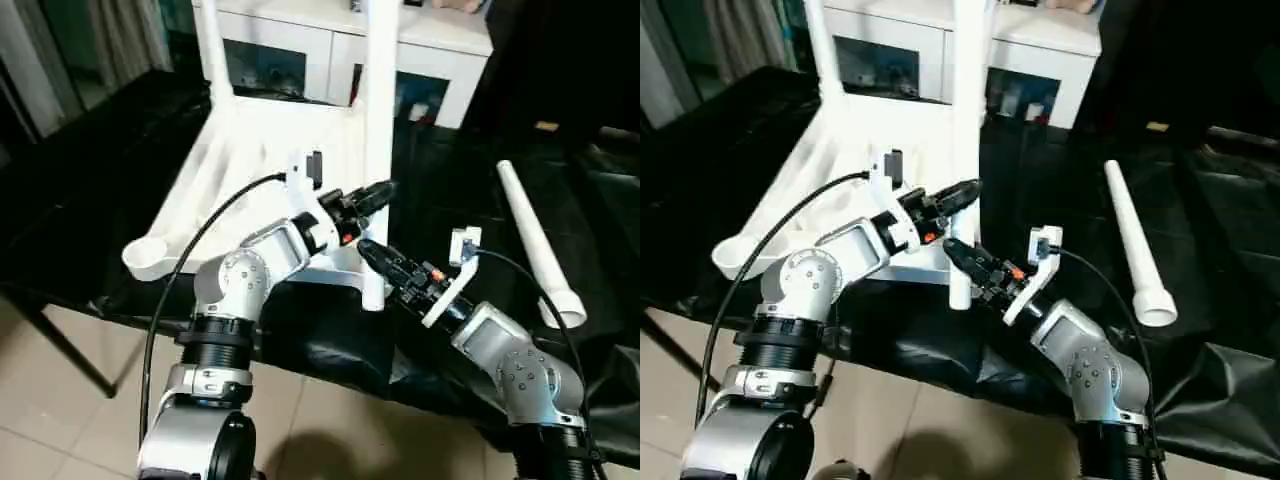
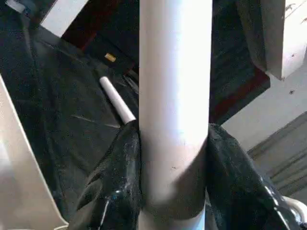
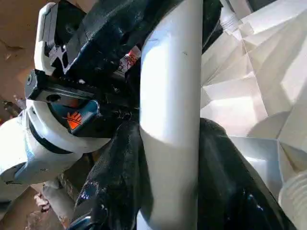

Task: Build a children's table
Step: Pick table leg

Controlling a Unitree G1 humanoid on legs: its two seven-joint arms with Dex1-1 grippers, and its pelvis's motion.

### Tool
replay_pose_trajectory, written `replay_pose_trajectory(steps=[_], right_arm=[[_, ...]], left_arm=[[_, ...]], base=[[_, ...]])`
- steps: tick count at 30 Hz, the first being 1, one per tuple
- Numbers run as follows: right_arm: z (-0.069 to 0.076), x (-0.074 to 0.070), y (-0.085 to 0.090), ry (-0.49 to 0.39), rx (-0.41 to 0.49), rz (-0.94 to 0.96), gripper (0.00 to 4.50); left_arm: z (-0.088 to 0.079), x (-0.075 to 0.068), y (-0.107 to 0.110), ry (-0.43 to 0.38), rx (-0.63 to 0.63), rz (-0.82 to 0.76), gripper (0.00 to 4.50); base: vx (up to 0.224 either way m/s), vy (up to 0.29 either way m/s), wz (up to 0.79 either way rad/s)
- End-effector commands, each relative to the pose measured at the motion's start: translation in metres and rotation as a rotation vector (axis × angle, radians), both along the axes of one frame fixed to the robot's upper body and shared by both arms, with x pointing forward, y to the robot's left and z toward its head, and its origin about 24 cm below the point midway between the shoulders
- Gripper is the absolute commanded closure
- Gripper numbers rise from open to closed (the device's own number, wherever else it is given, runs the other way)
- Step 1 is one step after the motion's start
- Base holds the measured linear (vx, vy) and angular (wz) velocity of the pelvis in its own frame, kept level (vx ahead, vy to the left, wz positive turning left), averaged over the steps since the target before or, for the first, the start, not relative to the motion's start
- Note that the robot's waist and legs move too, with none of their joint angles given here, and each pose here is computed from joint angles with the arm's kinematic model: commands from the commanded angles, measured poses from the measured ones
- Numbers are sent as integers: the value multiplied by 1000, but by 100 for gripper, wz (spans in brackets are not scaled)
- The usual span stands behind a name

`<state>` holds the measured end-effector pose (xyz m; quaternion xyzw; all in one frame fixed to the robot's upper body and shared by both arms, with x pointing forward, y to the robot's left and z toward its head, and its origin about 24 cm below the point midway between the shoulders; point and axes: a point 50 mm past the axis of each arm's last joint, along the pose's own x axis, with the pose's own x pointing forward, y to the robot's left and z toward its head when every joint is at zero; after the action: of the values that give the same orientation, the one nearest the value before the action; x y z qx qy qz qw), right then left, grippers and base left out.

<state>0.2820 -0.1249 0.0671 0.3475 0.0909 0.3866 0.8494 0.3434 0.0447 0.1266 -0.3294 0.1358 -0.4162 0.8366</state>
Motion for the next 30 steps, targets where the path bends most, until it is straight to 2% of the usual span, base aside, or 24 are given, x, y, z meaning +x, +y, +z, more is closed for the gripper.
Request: replay_pose_trajectory(steps=[1, 3, 5, 7, 10, 12, 13, 15, 17, 19, 20, 21, 22, 23, 24, 25, 27, 28, 29, 30], right_arm=[[2, 3, 3, -6, -19, -12, 323], [3, 3, 4, -13, -27, -14, 323], [5, 5, 4, -15, -14, -31, 253], [8, 5, 2, -23, 9, -33, 247], [13, 4, -1, -41, 26, -20, 210], [18, -3, -7, -76, -16, 21, 198], [19, -6, -14, -92, -68, 32, 176], [20, -9, -23, -109, -129, 47, 168], [20, -10, -27, -115, -147, 57, 157], [27, -8, -44, -177, -289, 27, 155], [31, -5, -52, -218, -401, 8, 155], [39, 2, -61, -285, -555, -28, 155], [44, 6, -65, -327, -635, -56, 155], [44, 6, -65, -327, -635, -56, 137], [54, 17, -72, -455, -850, -143, 120], [65, 23, -74, -588, -1006, -178, 120], [85, 31, -73, -810, -1229, -260, 100], [94, 34, -73, -881, -1287, -301, 86], [106, 36, -71, -1008, -1388, -351, 86], [106, 36, -71, -1008, -1388, -351, 86]], left_arm=[[13, 1, -9, -58, 7, -55, 288], [14, 2, -7, -72, 18, -55, 288], [15, 4, -5, -85, 30, -52, 289], [16, 5, -3, -95, 41, -50, 289], [18, 9, 0, -114, 66, -42, 289], [22, 15, 7, -161, 123, -31, 289], [26, 18, 13, -204, 170, -23, 289], [31, 22, 20, -261, 236, -19, 289], [32, 23, 22, -282, 261, -21, 289], [37, 24, 36, -378, 436, -44, 289], [39, 24, 44, -412, 511, -60, 289], [40, 23, 52, -436, 590, -90, 289], [40, 22, 56, -439, 621, -110, 289], [40, 22, 56, -439, 621, -110, 289], [38, 18, 60, -433, 659, -160, 289], [36, 14, 64, -428, 693, -206, 289], [32, 7, 68, -422, 743, -286, 290], [31, 5, 69, -418, 754, -307, 290], [31, 2, 69, -411, 760, -332, 290], [31, 2, 69, -411, 760, -332, 290]], base=[[0, 0, 0], [0, 0, 0], [0, 0, 0], [0, 0, 0], [0, 0, 0], [0, 0, 0], [0, 0, 0], [0, 0, 0], [0, 0, 0], [0, 0, 0], [0, 0, 0], [0, 0, 0], [0, 0, 0], [0, 0, 0], [0, 0, 0], [0, 0, 0], [0, 0, 0], [0, 0, 0], [0, 0, 0], [0, 0, 0]])
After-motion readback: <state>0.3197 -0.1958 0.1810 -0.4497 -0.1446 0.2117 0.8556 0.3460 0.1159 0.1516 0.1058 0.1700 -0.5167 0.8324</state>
